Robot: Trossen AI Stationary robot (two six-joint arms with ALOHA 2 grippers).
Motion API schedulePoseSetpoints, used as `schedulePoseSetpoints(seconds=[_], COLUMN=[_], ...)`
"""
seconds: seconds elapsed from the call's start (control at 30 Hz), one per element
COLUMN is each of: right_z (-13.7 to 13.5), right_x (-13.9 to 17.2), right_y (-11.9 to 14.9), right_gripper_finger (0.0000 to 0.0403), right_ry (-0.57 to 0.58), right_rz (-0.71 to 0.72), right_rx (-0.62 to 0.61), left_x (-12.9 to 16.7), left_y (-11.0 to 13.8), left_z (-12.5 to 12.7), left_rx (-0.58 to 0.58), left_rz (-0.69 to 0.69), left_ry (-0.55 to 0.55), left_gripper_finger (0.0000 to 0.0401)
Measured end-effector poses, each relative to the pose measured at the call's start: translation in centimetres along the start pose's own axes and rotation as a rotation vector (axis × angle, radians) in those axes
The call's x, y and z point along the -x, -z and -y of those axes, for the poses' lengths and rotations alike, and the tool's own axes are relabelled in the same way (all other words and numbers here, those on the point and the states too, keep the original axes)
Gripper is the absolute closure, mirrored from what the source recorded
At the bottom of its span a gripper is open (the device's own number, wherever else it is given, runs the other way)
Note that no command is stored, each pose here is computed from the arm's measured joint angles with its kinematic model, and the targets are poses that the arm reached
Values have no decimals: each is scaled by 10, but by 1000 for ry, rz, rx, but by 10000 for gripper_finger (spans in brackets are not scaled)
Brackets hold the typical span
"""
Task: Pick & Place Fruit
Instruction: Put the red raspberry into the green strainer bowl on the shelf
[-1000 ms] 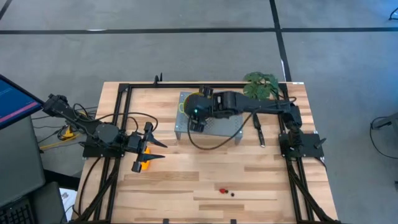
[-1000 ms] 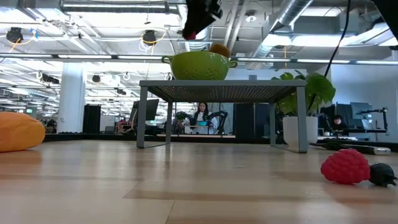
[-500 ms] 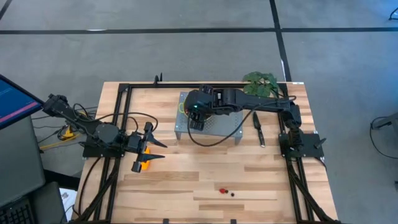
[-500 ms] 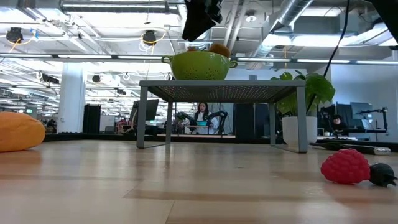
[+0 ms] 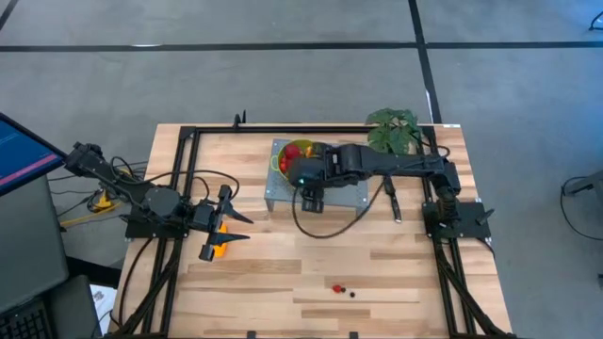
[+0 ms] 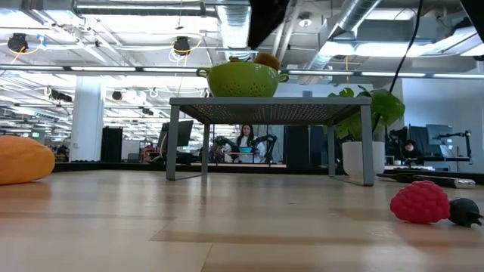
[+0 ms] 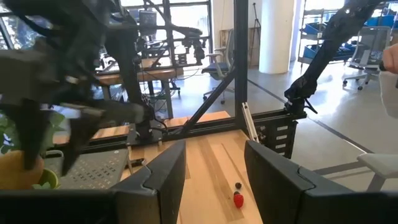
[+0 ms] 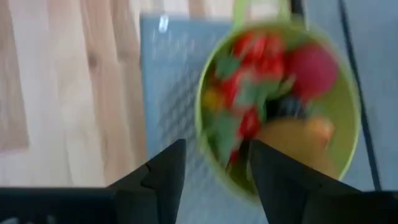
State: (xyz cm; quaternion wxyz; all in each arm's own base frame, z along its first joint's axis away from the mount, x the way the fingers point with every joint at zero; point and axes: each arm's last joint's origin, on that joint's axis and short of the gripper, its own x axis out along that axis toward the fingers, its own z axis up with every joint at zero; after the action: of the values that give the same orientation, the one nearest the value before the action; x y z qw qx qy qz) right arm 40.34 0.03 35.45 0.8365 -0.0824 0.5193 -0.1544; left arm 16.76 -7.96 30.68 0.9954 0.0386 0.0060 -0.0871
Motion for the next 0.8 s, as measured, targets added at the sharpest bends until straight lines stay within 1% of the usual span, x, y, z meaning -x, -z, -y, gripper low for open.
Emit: schedulePoseSetpoints(seconds=[0.13,0.33,0.63,0.8], right_z=[-20,-60,-129,-161], right_x=[14,34,71,87], right_y=[13,32,57,73], right_gripper_finger=[248,268,280,279], right_ry=[-15,-31,-91,-118], right_rz=[-77,-174,-140,-124], right_rx=[2,31,80,94], left_x=[0,0,0,0], left_y=[0,0,0,0], left_z=[0,0,0,0], left_rx=[0,0,0,0], left_rz=[0,0,0,0], left_ry=[0,-2,-5,-4], left_gripper_finger=[243,243,243,243])
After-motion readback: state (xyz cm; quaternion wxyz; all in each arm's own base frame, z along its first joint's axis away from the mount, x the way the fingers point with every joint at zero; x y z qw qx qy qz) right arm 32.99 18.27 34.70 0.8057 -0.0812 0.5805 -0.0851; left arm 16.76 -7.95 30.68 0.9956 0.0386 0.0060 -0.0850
